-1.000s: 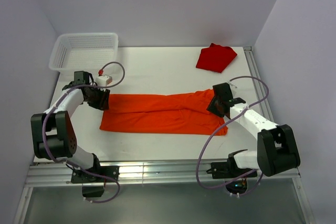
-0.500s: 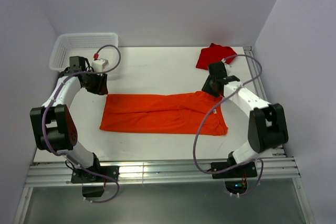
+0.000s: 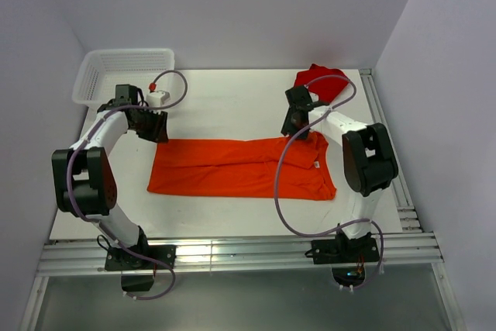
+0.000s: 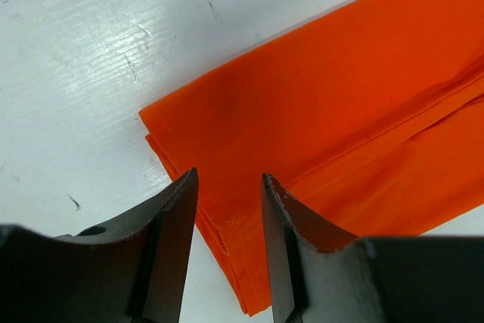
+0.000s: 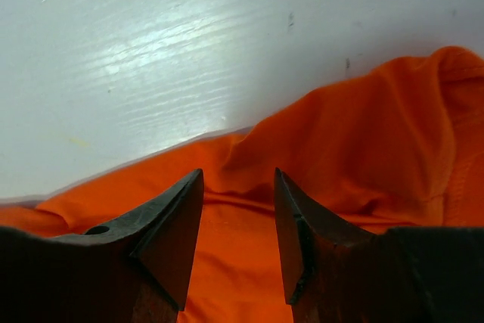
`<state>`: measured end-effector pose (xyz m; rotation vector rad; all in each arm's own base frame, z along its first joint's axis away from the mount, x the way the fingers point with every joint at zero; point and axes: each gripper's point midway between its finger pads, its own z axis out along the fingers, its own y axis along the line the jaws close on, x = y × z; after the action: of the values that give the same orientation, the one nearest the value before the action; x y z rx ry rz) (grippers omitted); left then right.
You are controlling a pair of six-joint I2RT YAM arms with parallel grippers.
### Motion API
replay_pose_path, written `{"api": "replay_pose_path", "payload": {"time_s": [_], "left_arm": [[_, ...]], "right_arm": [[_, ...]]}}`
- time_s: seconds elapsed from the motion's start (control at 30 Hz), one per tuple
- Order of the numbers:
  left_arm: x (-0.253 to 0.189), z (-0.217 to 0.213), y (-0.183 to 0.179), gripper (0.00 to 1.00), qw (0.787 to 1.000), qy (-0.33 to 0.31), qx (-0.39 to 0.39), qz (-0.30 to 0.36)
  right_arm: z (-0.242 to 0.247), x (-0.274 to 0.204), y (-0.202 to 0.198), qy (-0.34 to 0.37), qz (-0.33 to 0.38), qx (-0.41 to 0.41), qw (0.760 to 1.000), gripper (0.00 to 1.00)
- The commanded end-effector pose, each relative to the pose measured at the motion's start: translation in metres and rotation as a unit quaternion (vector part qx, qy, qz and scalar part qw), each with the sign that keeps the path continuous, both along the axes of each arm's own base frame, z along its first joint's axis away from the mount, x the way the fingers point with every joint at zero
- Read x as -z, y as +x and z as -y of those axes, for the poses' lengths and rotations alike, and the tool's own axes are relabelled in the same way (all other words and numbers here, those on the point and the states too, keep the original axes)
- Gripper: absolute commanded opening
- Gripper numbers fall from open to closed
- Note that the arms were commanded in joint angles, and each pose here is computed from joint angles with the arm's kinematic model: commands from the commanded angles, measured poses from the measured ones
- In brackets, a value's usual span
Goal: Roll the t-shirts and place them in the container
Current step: Fold the tshirt
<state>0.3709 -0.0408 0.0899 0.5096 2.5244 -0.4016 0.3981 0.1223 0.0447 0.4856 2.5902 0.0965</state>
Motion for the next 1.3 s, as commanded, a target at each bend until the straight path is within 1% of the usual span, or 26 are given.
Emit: {"api": "replay_pose_path", "payload": {"time_s": [0.0,0.37,0.53,0.57,0.63,0.67,0.73,0.77,1.0,1.27], "left_arm": [[-0.004,0.008,0.004,0.44,1.000,-0.011,0.006,0.006],[-0.001,0.015,0.000,0.43,1.000,-0.007,0.014,0.001],[0.003,0.013,-0.002,0.42,1.000,-0.003,0.014,-0.004],[0.003,0.013,-0.002,0.42,1.000,-0.003,0.014,-0.004],[0.004,0.013,-0.003,0.41,1.000,-0.004,0.015,-0.006],[0.004,0.014,-0.003,0.41,1.000,-0.004,0.016,-0.006],[0.005,0.013,-0.003,0.41,1.000,-0.003,0.014,-0.006],[0.005,0.013,-0.004,0.41,1.000,-0.003,0.015,-0.006],[0.007,0.013,-0.004,0.41,1.000,-0.002,0.018,-0.007],[0.010,0.013,-0.006,0.41,1.000,0.000,0.019,-0.010]], "right_arm": [[-0.012,-0.008,0.000,-0.002,0.011,-0.017,1.000,0.50],[-0.031,0.000,-0.010,-0.013,0.000,-0.034,0.999,0.50],[-0.036,0.002,-0.015,-0.018,-0.002,-0.036,0.999,0.37],[-0.036,0.001,-0.016,-0.019,-0.001,-0.036,0.999,0.31],[-0.037,0.000,-0.019,-0.022,0.000,-0.036,0.999,0.24],[-0.038,-0.003,-0.020,-0.021,0.003,-0.035,0.999,0.18],[-0.037,-0.004,-0.023,-0.023,0.004,-0.033,0.999,0.13],[-0.038,-0.009,-0.025,-0.024,0.009,-0.034,0.999,0.09],[-0.039,-0.025,-0.040,-0.022,0.028,-0.030,0.999,0.01],[-0.046,-0.030,-0.072,-0.013,0.040,-0.028,0.999,0.00]]}}
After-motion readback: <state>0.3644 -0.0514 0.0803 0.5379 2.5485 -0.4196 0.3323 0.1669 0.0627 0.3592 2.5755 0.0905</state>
